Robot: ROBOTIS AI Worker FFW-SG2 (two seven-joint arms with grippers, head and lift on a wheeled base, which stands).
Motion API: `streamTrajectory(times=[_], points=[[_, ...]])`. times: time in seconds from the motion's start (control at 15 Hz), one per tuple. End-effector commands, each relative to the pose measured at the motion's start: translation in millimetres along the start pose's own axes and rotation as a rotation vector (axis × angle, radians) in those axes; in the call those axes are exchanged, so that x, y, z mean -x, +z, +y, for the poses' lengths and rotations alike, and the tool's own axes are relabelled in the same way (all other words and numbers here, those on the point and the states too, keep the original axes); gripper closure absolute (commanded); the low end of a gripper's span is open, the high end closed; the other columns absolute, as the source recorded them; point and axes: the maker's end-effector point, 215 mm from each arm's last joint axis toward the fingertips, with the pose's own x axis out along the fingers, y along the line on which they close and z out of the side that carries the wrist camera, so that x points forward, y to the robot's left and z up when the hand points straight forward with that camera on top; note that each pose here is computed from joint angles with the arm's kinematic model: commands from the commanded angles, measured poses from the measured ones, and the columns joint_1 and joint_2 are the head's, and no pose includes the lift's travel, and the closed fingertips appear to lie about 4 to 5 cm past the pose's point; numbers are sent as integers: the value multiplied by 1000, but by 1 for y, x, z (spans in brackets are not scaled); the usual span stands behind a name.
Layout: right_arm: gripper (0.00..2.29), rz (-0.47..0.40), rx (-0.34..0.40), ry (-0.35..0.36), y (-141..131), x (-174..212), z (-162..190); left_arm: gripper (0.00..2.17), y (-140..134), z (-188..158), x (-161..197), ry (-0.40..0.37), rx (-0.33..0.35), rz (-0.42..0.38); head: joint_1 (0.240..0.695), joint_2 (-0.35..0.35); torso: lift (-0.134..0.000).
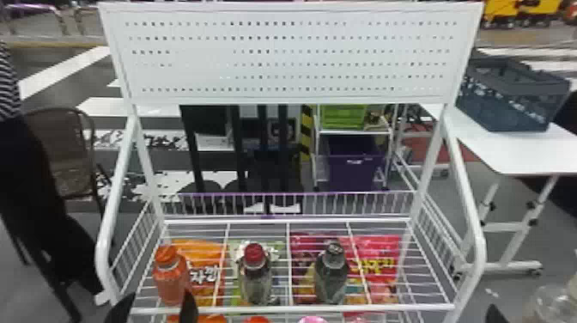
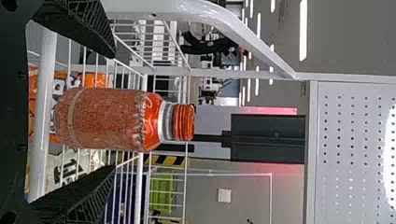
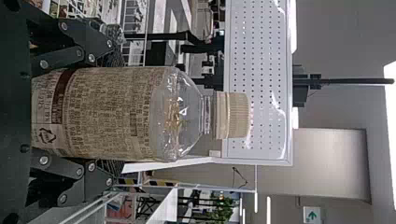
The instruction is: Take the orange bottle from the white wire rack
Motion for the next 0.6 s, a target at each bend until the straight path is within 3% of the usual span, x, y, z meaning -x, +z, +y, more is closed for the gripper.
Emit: streamTrajectory(times=[0.0, 0.53], points=[[1035, 13, 1, 1, -2, -1, 0, 29, -4, 10, -17, 9, 8, 5, 499, 0, 0], [1035, 36, 5, -2, -8, -4, -2, 29, -6, 0, -52, -27, 13, 31, 499, 0, 0]])
